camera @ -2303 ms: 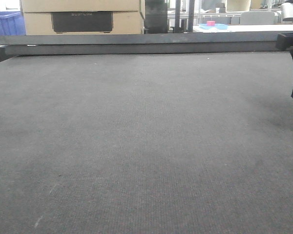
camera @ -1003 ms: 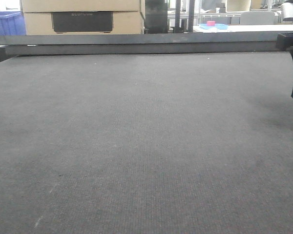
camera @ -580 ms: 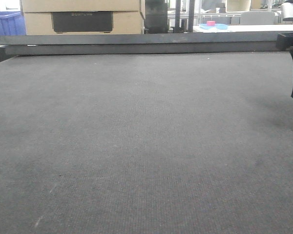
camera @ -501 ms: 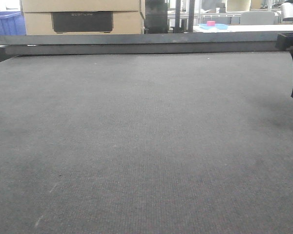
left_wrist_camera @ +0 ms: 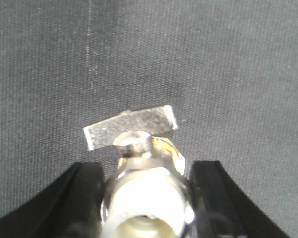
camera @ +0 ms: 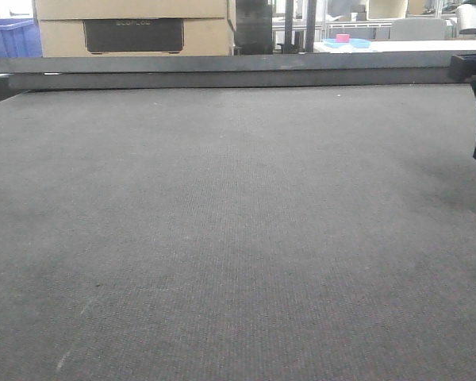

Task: Place valve from conveyor to right shelf box
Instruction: 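Lower the left gripper around the second valve and close it, then lift both held valves up off the conveyor belt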

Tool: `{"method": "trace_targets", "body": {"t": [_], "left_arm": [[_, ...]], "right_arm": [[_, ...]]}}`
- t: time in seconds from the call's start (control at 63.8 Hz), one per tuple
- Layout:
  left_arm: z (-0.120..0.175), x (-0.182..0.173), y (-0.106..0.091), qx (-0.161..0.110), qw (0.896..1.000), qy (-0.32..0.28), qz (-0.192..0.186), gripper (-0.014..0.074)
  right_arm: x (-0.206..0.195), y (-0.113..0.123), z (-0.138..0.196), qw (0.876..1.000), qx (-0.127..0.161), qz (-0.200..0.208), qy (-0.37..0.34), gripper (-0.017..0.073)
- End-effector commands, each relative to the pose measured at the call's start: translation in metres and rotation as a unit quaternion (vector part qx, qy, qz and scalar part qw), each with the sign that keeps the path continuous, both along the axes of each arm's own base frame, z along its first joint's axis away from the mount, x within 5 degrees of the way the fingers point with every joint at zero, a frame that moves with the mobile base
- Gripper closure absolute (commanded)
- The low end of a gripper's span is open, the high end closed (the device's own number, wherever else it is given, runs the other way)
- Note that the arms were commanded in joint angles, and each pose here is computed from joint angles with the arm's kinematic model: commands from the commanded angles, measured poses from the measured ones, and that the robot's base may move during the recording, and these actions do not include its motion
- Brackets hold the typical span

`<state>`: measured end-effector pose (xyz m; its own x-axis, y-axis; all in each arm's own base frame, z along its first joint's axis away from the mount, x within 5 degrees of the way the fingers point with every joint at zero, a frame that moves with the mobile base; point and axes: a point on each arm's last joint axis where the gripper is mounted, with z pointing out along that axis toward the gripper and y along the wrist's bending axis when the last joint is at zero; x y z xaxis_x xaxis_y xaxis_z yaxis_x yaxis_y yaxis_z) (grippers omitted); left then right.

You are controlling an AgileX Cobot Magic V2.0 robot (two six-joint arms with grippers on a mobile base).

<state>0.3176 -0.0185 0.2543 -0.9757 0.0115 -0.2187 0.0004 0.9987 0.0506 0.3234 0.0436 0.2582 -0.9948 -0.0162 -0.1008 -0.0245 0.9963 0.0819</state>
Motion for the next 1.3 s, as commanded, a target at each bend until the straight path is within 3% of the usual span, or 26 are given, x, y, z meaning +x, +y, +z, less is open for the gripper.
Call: {"method": "trace_targets", "body": {"t": [0.0, 0.078, 0.36, 0.674, 0.893, 1.081, 1.285], "left_arm": [[0.000, -0.001, -0.003, -0.007, 1.000, 0.000, 0.000, 0.0573], [0.000, -0.001, -0.003, -0.007, 1.000, 0.000, 0.000, 0.0706], [0.010, -0.002, -0.003, -0.005, 1.000, -0.015, -0.013, 0.0705], [0.065, -0.031, 0.000, -0.013, 0.994, -0.110, -0.013, 0.0705], [0.094, -0.064, 0.002, -0.019, 0.983, -0.180, -0.014, 0.0705], [0.104, -0.099, 0.004, -0.027, 0.959, -0.281, -0.019, 0.0705], [0.115, -0.137, 0.007, -0.036, 0.914, -0.404, -0.025, 0.0705]], "right_arm": [[0.000, -0.001, -0.001, 1.000, -0.006, 0.004, -0.003, 0.0683], [0.000, -0.001, -0.001, 1.000, -0.006, 0.004, -0.003, 0.0683], [-0.003, -0.002, 0.009, 1.000, -0.003, -0.003, -0.021, 0.0727], [-0.025, -0.005, 0.055, 0.994, 0.006, -0.011, -0.108, 0.0727], [-0.048, -0.008, 0.083, 0.981, 0.010, -0.013, -0.193, 0.0727], [-0.077, -0.012, 0.085, 0.962, 0.019, -0.017, -0.273, 0.0727], [-0.115, -0.019, 0.087, 0.932, 0.011, -0.015, -0.361, 0.0727]]}}
